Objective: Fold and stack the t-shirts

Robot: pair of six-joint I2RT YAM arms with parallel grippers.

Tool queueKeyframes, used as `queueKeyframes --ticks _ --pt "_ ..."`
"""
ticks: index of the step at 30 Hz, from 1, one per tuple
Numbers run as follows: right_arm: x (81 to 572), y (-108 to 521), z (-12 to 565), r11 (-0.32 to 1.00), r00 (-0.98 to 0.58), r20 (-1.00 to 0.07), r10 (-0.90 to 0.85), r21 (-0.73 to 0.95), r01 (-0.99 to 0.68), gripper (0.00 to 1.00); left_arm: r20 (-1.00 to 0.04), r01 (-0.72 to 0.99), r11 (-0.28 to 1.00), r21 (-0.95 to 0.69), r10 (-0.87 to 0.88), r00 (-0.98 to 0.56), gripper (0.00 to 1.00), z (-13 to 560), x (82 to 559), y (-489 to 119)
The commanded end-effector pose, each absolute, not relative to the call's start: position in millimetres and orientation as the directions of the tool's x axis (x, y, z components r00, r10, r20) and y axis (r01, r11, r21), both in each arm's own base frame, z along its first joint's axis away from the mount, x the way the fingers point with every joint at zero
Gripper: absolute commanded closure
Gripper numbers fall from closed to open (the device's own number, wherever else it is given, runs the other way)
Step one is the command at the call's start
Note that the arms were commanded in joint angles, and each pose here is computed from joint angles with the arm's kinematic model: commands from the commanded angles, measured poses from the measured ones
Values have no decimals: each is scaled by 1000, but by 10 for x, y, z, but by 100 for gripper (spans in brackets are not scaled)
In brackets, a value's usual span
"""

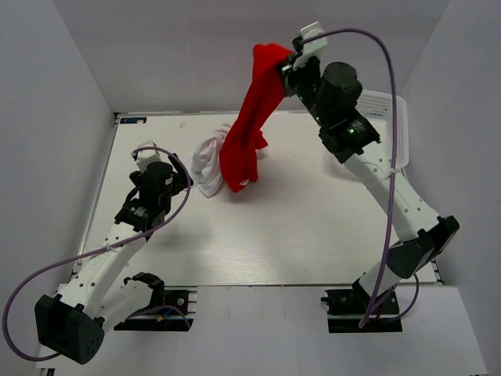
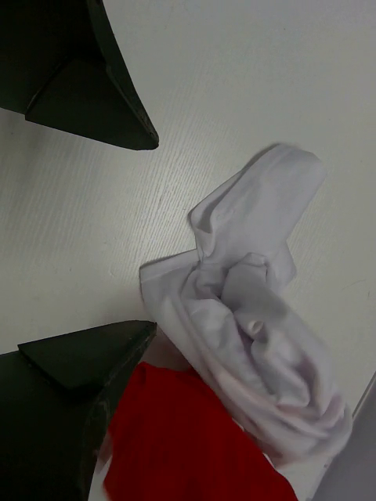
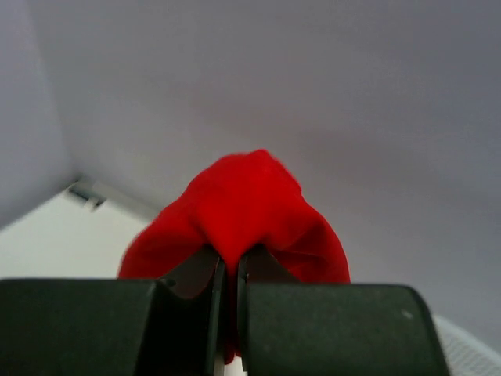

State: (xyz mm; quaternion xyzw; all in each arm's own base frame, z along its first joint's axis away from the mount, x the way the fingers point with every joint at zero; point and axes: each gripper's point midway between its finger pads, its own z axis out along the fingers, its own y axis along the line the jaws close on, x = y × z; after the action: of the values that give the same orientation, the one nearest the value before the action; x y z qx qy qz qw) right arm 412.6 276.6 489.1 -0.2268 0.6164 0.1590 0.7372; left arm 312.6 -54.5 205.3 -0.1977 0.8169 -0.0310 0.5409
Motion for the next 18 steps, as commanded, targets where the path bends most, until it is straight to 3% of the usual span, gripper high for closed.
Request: queueKeyframes --ticks 1,5,6,8,9,12,18 --pt "4304 2220 5560 967 376 -925 -52 -141 -214 100 -877 -274 917 -289 -369 -309 0 2160 3148 -560" --pt "4283 1598 6367 991 572 -813 -113 -47 129 100 -877 -274 917 -289 -369 -309 0 2160 3148 -560" --pt "4565 1625 6147 977 529 -833 -161 -59 205 100 -877 -274 917 -289 -369 -309 0 2160 3148 -560" --pt "4268 1159 6815 944 640 -746 -187 44 327 100 -876 -275 917 -288 -368 -311 0 2180 3143 -558" --pt "4544 1199 6649 927 603 -757 -252 -12 374 100 -876 -275 917 -288 -368 -311 0 2180 3143 -558" --pt "4315 800 6966 896 690 -662 -291 64 439 100 -876 -275 917 -288 -368 -311 0 2157 3146 -559" --pt "4429 131 6883 883 672 -685 -281 90 461 100 -873 -281 920 -274 -361 -329 0 2103 3185 -575"
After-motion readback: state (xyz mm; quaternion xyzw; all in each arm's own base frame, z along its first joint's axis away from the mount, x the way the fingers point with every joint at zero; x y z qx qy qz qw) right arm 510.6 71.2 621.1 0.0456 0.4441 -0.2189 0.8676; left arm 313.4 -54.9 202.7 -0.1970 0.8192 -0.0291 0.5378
